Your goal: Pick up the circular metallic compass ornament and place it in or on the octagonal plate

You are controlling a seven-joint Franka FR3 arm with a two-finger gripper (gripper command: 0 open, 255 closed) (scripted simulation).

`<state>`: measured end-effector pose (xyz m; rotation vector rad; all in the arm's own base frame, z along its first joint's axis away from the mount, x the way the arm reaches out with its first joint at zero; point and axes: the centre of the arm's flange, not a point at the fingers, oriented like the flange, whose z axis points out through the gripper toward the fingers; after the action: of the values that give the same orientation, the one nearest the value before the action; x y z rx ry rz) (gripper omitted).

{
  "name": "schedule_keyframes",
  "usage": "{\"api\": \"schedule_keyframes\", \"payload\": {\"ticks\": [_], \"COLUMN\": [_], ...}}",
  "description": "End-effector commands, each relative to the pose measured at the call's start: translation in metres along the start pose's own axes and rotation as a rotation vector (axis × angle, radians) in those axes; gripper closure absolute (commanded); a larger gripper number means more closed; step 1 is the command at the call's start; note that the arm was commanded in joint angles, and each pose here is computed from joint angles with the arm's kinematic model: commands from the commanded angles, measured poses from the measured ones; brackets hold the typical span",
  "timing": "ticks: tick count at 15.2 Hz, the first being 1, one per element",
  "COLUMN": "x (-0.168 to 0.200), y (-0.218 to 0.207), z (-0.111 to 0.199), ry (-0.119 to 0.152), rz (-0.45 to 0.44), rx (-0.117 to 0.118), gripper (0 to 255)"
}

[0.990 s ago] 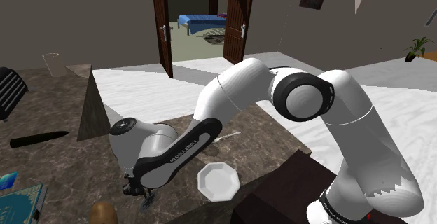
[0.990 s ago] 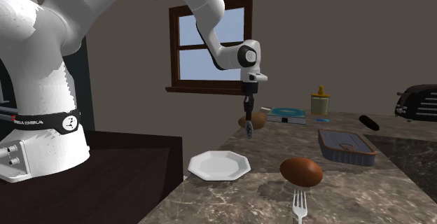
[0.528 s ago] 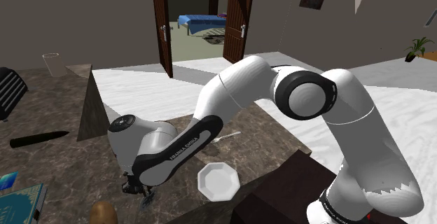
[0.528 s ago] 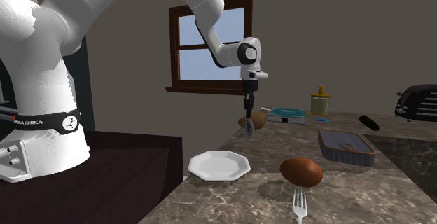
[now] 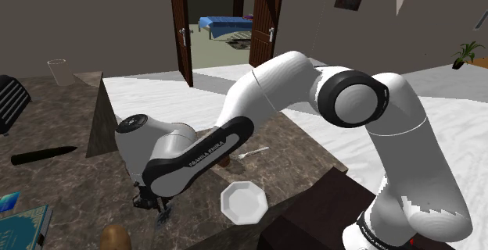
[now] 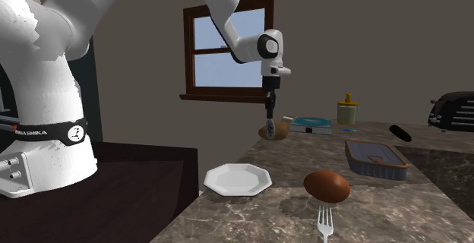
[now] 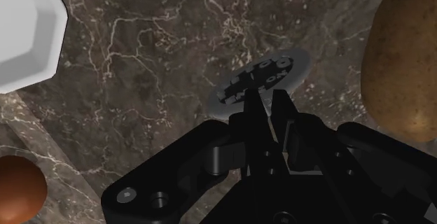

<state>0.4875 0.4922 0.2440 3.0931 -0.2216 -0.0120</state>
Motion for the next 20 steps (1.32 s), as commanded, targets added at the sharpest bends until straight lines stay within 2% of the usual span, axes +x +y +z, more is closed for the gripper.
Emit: {"api": "schedule_keyframes", "payload": {"ticks": [1, 6, 20], "x": [0.0, 0.0, -0.024], "y": [0.001, 0.002, 0.183], "z": [-0.011, -0.032, -0.059], "ry": [0.0, 0.0, 0.0], "rz": [0.0, 0.0, 0.0], "rx": [0.0, 0.0, 0.0], "gripper": [255, 255, 255]}}
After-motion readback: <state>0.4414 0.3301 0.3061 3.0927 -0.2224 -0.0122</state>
